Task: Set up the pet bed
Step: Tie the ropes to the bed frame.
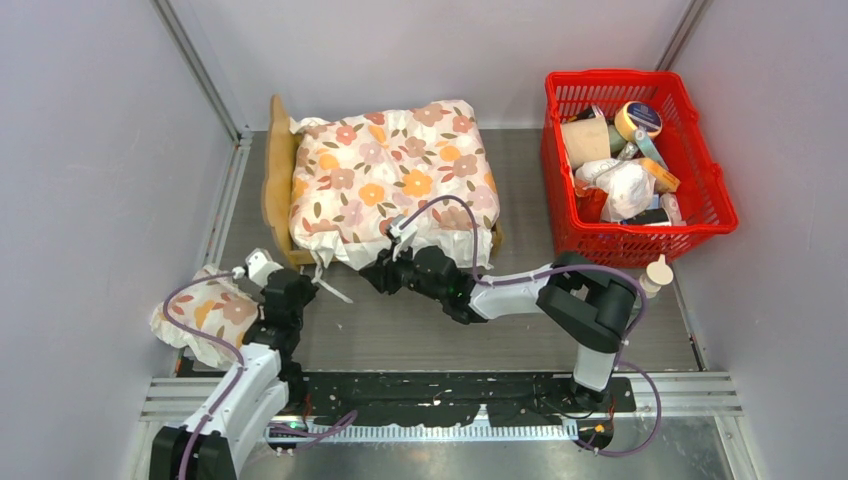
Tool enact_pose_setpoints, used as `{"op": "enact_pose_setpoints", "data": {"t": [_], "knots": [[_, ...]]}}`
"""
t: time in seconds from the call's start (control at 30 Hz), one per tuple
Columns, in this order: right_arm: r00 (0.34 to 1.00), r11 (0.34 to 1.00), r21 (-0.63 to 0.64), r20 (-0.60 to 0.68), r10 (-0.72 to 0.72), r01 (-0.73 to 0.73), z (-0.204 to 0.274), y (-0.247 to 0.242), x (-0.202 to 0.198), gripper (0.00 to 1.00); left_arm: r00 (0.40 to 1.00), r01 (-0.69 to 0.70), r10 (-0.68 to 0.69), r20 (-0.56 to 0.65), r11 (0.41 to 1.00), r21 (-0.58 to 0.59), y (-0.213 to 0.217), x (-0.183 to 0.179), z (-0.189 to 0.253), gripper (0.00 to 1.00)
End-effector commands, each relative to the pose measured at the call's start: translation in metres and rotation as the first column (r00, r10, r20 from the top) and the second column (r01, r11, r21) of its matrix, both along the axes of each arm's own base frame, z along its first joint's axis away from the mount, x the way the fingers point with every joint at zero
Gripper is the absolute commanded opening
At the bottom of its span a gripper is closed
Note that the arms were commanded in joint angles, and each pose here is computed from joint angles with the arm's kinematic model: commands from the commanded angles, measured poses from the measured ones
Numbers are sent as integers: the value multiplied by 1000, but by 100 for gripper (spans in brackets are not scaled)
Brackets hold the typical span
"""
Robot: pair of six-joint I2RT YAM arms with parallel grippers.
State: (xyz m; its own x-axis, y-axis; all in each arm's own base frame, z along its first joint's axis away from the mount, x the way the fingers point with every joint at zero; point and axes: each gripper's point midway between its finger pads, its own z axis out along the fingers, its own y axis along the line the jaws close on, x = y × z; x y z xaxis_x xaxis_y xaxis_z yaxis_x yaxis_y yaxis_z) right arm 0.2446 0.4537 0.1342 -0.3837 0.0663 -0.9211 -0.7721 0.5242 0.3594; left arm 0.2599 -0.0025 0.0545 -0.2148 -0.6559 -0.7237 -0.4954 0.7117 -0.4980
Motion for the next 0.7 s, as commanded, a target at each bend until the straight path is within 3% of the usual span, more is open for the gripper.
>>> {"op": "enact_pose_setpoints", "data": {"t": [0.0, 0.27, 0.47, 0.67], "knots": [[999, 997, 73, 37, -2, 0, 22, 12, 7, 32, 972, 200, -218, 93, 965, 172, -16, 22, 42, 0], [999, 996, 92, 48, -10, 6, 22, 11, 13, 32, 917, 360, -389, 89, 903, 234, -36, 22, 50, 0], [998, 995, 102, 56, -7, 1, 23, 6, 19, 32, 903, 419, -430, 3, 881, 220, -41, 13, 52, 0], [999, 993, 120, 49, -6, 0, 22, -1, 28, 32, 900, 427, -437, 5, 881, 204, -42, 4, 65, 0]]}}
